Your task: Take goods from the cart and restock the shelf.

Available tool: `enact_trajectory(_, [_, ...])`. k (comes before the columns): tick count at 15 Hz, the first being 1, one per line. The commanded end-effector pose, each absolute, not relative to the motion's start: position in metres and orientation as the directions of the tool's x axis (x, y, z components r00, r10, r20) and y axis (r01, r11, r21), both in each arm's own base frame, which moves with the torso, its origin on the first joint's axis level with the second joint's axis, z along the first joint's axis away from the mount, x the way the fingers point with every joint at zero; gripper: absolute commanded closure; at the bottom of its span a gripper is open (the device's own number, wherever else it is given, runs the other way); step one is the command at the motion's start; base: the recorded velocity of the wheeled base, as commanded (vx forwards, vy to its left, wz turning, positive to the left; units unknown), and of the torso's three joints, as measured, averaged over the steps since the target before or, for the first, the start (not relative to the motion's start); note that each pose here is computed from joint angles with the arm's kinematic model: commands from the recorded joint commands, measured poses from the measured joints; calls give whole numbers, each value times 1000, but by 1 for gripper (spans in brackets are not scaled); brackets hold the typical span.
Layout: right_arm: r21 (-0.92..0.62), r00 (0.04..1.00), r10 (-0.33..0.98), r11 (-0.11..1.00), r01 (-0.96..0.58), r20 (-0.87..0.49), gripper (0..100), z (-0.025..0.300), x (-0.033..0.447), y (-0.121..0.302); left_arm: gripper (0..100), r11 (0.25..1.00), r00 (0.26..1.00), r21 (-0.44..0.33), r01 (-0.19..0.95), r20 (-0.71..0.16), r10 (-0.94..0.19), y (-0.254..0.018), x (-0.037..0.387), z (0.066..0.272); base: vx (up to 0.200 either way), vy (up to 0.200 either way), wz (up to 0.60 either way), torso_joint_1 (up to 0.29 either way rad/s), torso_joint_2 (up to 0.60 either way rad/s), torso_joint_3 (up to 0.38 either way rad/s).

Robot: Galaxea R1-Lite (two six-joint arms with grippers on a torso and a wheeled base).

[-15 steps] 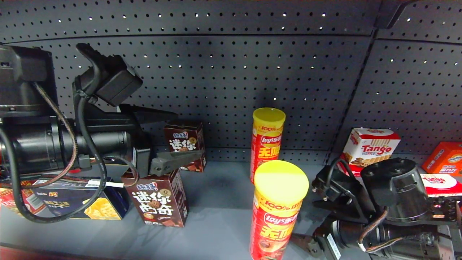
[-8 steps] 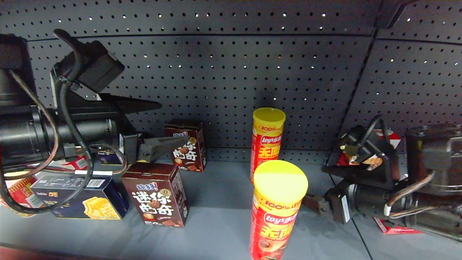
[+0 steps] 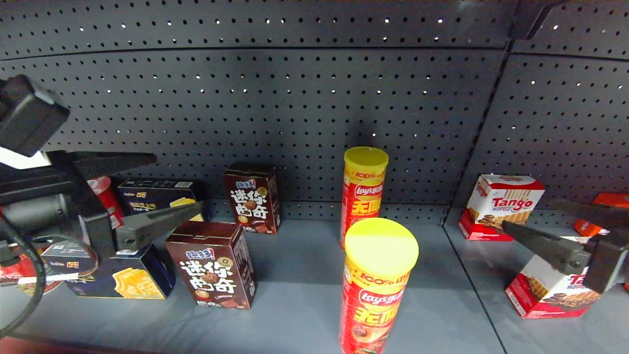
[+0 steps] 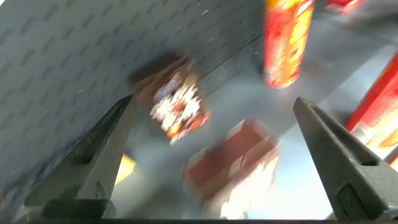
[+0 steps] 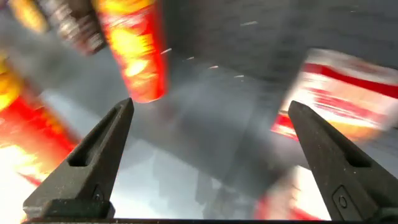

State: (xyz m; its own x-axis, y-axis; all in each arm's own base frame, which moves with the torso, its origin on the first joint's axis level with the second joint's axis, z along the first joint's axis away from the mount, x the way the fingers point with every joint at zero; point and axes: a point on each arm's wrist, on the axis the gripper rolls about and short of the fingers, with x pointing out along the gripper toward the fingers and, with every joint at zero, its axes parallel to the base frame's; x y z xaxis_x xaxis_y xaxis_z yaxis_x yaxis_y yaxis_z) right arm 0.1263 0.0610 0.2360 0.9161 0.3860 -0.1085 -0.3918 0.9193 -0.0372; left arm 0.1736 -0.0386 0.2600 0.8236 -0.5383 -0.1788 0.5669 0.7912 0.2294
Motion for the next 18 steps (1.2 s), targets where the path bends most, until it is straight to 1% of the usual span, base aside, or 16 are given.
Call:
enact_trajectory(1, [-6, 953, 302, 953, -302, 3, 0, 242, 97, 36, 0, 858, 882, 207, 471, -111, -457, -18, 129, 248, 0, 0, 0, 0, 0, 0])
enact_trajectory(3, [-2, 976, 213, 977, -213, 44, 0, 241, 84, 22, 0, 893, 906, 150, 424, -72, -418, -12, 96, 236, 0, 0, 0, 0, 0, 0])
enact_trajectory(5, [23, 989, 130, 991, -132, 77, 0, 232, 67, 11, 0, 920, 930, 131, 368, -56, -364, -9, 69, 216, 0, 0, 0, 0, 0, 0])
enact_trajectory(6, [26, 990, 117, 992, -120, 81, 0, 228, 62, 9, 0, 926, 935, 125, 355, -52, -351, -9, 65, 212, 0, 0, 0, 0, 0, 0])
enact_trajectory(7, [25, 992, 96, 995, -98, 77, 0, 208, 47, 6, 0, 951, 958, 115, 288, -37, -286, -7, 50, 199, 0, 0, 0, 0, 0, 0])
enact_trajectory(9, [28, 998, 18, 999, -20, 59, 0, 182, 34, 2, 0, 974, 981, 118, 194, -41, -191, -5, 38, 179, 0, 0, 0, 0, 0, 0])
enact_trajectory(11, [30, 998, -26, 999, 25, 53, 0, 160, 23, -1, 0, 978, 985, 122, 168, -47, -163, -4, 26, 161, 0, 0, 0, 0, 0, 0])
enact_trajectory(12, [26, 998, -52, 998, 51, 41, 0, 151, 19, -2, 0, 981, 988, 122, 150, -62, -144, -3, 22, 155, 0, 0, 0, 0, 0, 0])
enact_trajectory(14, [24, 992, -118, 993, 117, 35, 0, 137, 7, -3, 0, 989, 994, 125, 79, -86, -69, -1, 12, 146, 0, 0, 0, 0, 0, 0])
enact_trajectory(15, [23, 990, -136, 991, 135, 30, 0, 132, 2, -4, 0, 990, 994, 124, 70, -93, -58, -1, 8, 141, 0, 0, 0, 0, 0, 0])
enact_trajectory(16, [22, 990, -139, 990, 138, 33, 0, 120, -8, -3, 0, 990, 995, 126, 63, -90, -52, -1, -1, 127, 0, 0, 0, 0, 0, 0])
enact_trajectory(17, [21, 992, -119, 993, 119, 27, 0, 111, -13, -3, 0, 990, 995, 128, 61, -84, -51, -1, -6, 118, 0, 0, 0, 0, 0, 0])
enact_trajectory(18, [18, 994, -93, 996, 93, 49, 0, 97, -21, -3, 0, 990, 996, 129, 59, -69, -51, -1, -12, 103, 0, 0, 0, 0, 0, 0])
